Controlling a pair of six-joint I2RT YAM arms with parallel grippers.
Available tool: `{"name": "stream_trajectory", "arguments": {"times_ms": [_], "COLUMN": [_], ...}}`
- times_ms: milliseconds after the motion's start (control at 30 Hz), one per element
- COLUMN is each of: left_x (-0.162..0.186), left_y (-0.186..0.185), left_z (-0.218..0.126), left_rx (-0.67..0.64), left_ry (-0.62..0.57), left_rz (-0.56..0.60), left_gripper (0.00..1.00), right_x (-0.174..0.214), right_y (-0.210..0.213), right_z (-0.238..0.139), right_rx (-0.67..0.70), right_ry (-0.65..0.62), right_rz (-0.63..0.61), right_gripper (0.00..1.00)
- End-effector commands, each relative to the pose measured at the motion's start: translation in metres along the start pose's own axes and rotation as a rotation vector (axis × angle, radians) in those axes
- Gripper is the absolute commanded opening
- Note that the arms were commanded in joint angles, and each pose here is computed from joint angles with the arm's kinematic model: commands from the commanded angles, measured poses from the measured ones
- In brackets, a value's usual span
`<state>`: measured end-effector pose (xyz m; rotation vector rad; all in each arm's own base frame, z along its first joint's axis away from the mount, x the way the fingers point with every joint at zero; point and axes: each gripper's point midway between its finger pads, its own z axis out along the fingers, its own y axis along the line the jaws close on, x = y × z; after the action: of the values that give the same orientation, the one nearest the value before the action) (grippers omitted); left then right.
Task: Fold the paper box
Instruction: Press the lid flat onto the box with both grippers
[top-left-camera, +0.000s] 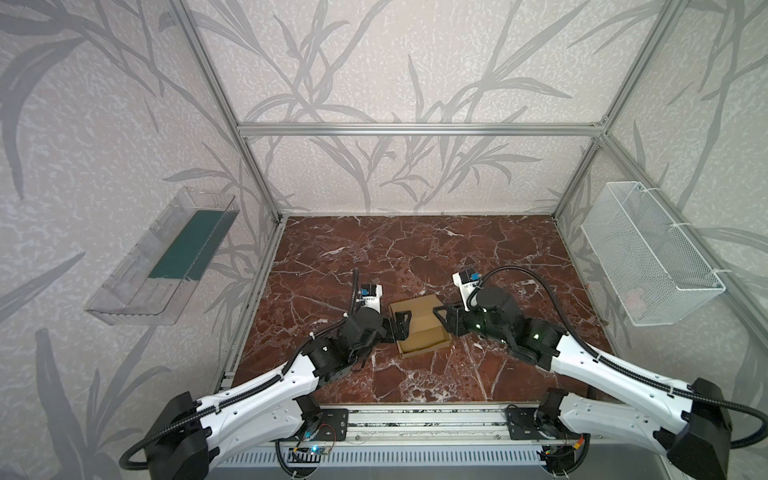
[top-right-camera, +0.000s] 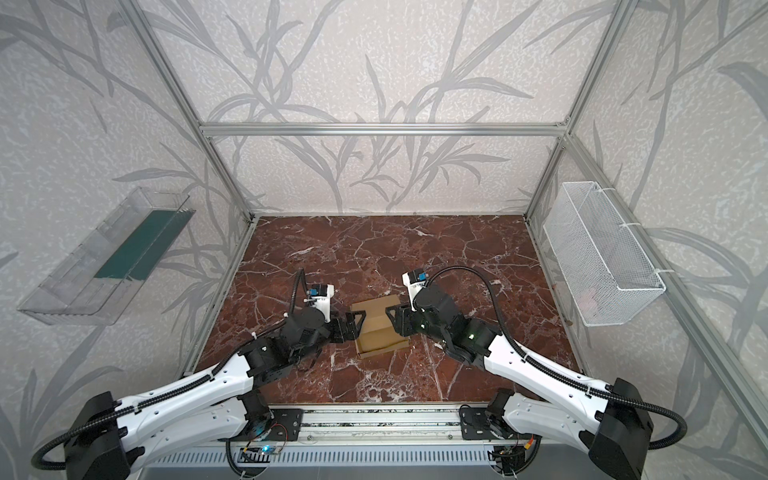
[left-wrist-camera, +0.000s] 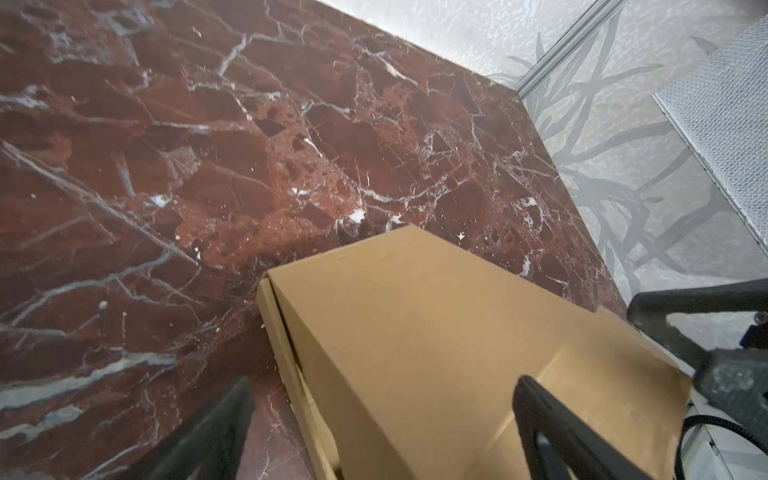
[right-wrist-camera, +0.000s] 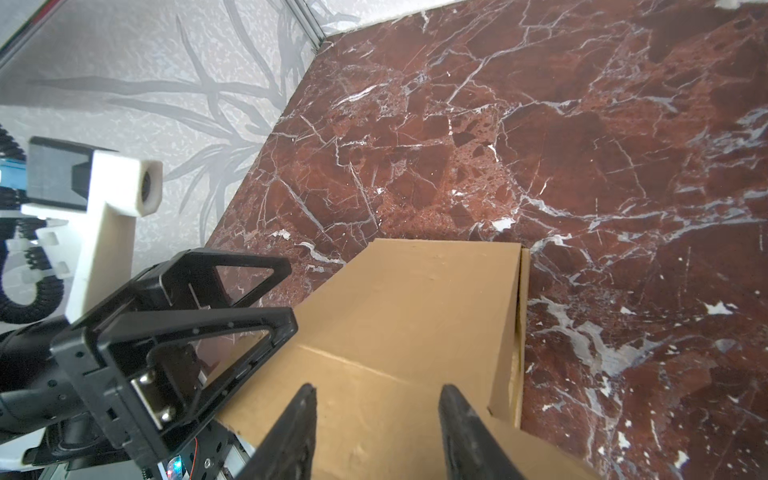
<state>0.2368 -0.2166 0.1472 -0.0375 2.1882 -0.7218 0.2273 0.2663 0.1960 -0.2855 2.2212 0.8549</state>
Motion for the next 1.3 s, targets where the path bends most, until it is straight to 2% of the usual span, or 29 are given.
{"name": "stream_trajectory", "arguments": {"times_ms": [0, 500, 1267], "left_x": [0.006, 0.050, 0.092], "left_y": [-0.001, 0.017, 0.038], "left_z": [0.004, 0.019, 0.029], "left_rx": [0.034, 0.051, 0.016], "left_ry": [0.004, 0.098, 0.180], "left_rz": [-0.077, -0.186, -0.220], "left_gripper": [0.97, 0.95, 0.94], "right_x": [0.003, 0.039, 0.094], "right_y": [-0.003, -0.028, -0.059], "right_z": [0.001, 0.017, 0.038], "right_rx": [-0.012, 0.031, 0.078], "right_ry": [-0.005, 0.051, 0.158], "right_rz": [0.021, 0.076, 0.136], "right_gripper": [0.48, 0.48, 0.46]}}
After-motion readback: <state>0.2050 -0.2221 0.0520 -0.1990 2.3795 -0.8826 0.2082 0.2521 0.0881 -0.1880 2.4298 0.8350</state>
